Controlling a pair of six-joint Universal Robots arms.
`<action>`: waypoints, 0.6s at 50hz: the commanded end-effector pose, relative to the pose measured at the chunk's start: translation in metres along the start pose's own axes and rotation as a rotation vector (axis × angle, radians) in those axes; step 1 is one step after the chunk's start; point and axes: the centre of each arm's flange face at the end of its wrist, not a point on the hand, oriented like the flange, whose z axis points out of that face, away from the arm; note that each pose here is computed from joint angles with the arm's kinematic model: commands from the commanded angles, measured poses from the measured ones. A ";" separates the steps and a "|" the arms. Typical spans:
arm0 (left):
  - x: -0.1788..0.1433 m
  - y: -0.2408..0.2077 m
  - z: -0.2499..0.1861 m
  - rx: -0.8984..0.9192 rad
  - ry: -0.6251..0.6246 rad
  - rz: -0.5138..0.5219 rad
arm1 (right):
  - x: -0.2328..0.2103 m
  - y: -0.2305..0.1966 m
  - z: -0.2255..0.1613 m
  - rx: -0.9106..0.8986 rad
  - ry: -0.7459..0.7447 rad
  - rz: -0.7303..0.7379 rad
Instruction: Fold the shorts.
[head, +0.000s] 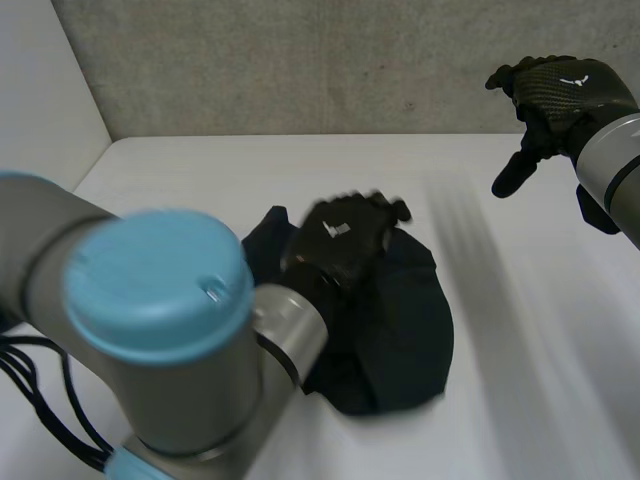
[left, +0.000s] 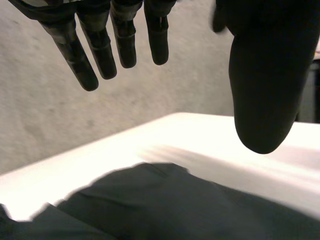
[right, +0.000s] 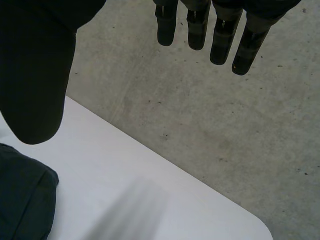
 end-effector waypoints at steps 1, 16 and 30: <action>-0.047 -0.064 -0.003 0.146 -0.133 -0.001 | -0.011 0.007 0.000 -0.021 -0.080 -0.008; -0.123 -0.021 -0.014 -0.122 -0.432 0.162 | -0.045 0.078 0.013 -0.216 -0.336 -0.223; -0.129 0.052 -0.010 -0.304 -0.499 0.180 | -0.068 0.136 0.084 -0.070 -0.457 -0.454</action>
